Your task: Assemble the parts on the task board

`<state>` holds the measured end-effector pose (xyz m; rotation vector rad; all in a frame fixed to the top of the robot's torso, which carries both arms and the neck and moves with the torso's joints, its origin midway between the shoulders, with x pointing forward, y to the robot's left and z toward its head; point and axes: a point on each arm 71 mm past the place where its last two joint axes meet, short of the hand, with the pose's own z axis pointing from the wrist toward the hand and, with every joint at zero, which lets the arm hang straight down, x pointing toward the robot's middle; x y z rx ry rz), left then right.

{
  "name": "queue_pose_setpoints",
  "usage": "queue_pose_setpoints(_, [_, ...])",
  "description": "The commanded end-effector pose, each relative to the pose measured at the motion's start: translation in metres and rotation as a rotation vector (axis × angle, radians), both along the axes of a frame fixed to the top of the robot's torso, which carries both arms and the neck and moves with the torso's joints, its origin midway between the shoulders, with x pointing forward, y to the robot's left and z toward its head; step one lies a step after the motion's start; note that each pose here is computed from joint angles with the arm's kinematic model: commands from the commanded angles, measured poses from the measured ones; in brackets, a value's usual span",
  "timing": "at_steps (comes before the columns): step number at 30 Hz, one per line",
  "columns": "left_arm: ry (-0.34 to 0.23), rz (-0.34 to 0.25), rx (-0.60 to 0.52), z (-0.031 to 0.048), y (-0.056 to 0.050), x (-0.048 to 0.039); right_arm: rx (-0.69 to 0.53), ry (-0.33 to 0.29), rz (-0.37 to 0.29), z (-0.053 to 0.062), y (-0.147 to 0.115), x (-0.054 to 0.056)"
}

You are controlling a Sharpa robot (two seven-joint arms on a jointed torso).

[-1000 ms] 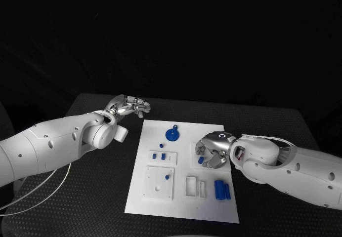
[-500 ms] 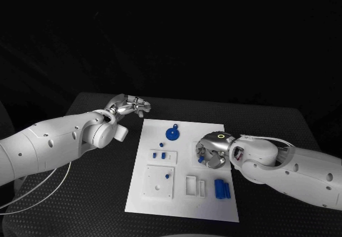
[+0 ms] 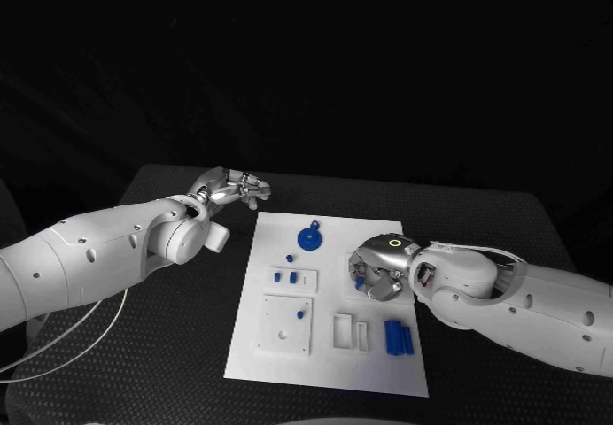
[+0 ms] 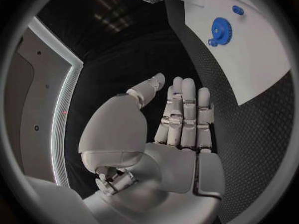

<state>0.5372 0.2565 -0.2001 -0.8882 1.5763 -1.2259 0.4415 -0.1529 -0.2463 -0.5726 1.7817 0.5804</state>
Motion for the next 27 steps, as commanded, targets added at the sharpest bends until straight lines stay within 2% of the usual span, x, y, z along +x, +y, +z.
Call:
queue_pose_setpoints(1, [-0.002,-0.015,-0.008,0.0014,-0.002,-0.0001,0.036,-0.047,0.014,0.005,0.003,-0.002])
queue_pose_setpoints(6, [-0.002,-0.013,-0.007,0.0013,-0.001,0.0003,0.063,-0.052,0.022,0.009,0.005,-0.007])
queue_pose_setpoints(12, [-0.004,-0.008,-0.005,0.0012,0.000,0.0009,0.123,-0.070,0.029,0.023,0.009,-0.009])
queue_pose_setpoints(20, [-0.004,-0.006,-0.004,0.0011,0.001,0.0014,0.267,-0.060,0.070,0.035,0.031,-0.017])
queue_pose_setpoints(23, [-0.004,-0.006,-0.004,0.0010,0.001,0.0018,0.298,-0.054,0.091,0.035,0.042,-0.019])
queue_pose_setpoints(27, [-0.006,-0.006,-0.004,0.0009,0.000,0.0026,0.316,-0.024,0.118,0.027,0.059,-0.026])
